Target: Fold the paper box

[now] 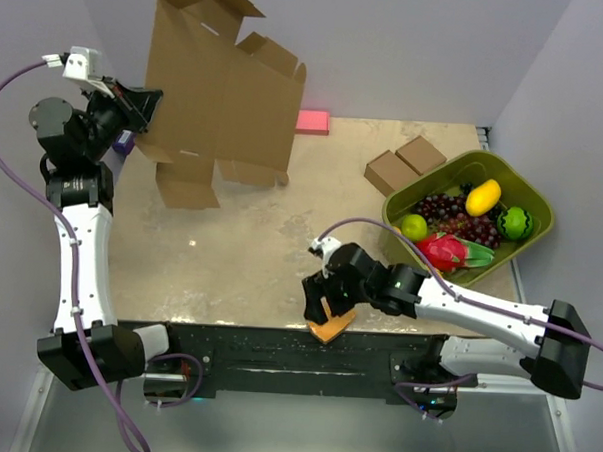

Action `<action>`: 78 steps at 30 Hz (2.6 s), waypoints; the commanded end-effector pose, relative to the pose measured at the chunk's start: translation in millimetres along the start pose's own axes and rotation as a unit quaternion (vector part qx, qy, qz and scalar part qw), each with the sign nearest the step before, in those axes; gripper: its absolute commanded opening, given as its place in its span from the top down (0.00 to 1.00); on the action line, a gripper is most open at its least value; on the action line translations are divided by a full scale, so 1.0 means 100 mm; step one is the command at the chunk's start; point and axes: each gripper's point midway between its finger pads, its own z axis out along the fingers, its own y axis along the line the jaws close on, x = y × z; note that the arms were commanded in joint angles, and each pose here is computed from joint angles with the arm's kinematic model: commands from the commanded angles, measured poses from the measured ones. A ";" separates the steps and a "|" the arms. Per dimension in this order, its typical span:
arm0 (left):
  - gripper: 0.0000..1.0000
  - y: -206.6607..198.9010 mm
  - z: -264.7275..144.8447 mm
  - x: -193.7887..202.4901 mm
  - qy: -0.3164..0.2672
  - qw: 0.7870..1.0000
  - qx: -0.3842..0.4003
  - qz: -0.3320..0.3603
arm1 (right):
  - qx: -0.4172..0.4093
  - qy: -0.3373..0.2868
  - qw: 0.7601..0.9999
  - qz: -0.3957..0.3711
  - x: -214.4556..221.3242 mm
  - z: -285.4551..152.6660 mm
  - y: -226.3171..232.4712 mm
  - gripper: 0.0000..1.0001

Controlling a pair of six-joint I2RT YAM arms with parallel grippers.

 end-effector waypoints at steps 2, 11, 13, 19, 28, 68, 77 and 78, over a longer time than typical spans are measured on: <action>1.00 -0.09 -0.01 -0.52 -0.057 0.998 -0.008 0.019 | -0.108 0.111 0.986 0.062 0.61 -0.06 0.48 0.26; 1.00 -0.11 -0.01 -0.54 -0.051 0.998 -0.006 0.020 | -0.061 0.170 0.982 0.060 1.03 0.07 0.39 0.22; 1.00 -0.13 -0.02 -0.56 -0.052 0.998 -0.003 0.020 | -0.035 0.173 0.982 0.062 1.06 0.18 0.30 0.20; 1.00 -0.17 -0.02 -0.62 -0.057 0.998 0.001 0.021 | 0.053 0.143 0.987 0.040 0.93 0.56 0.03 0.19; 1.00 -0.29 -0.06 -0.67 -0.048 0.998 0.019 0.020 | 0.137 0.054 0.988 0.047 0.22 0.78 -0.48 0.20; 1.00 -1.65 -0.66 -0.92 0.027 0.936 0.351 0.019 | 0.104 -0.460 0.874 -0.114 -2.63 -2.77 0.00 0.04; 1.00 -1.61 -0.74 -0.61 0.043 0.937 0.345 0.002 | 0.139 -0.555 0.798 -0.191 -2.99 -3.43 0.14 0.05; 1.00 -1.61 -0.75 -0.59 0.045 0.938 0.345 0.000 | 0.143 -0.561 0.792 -0.196 -3.02 -3.47 0.15 0.05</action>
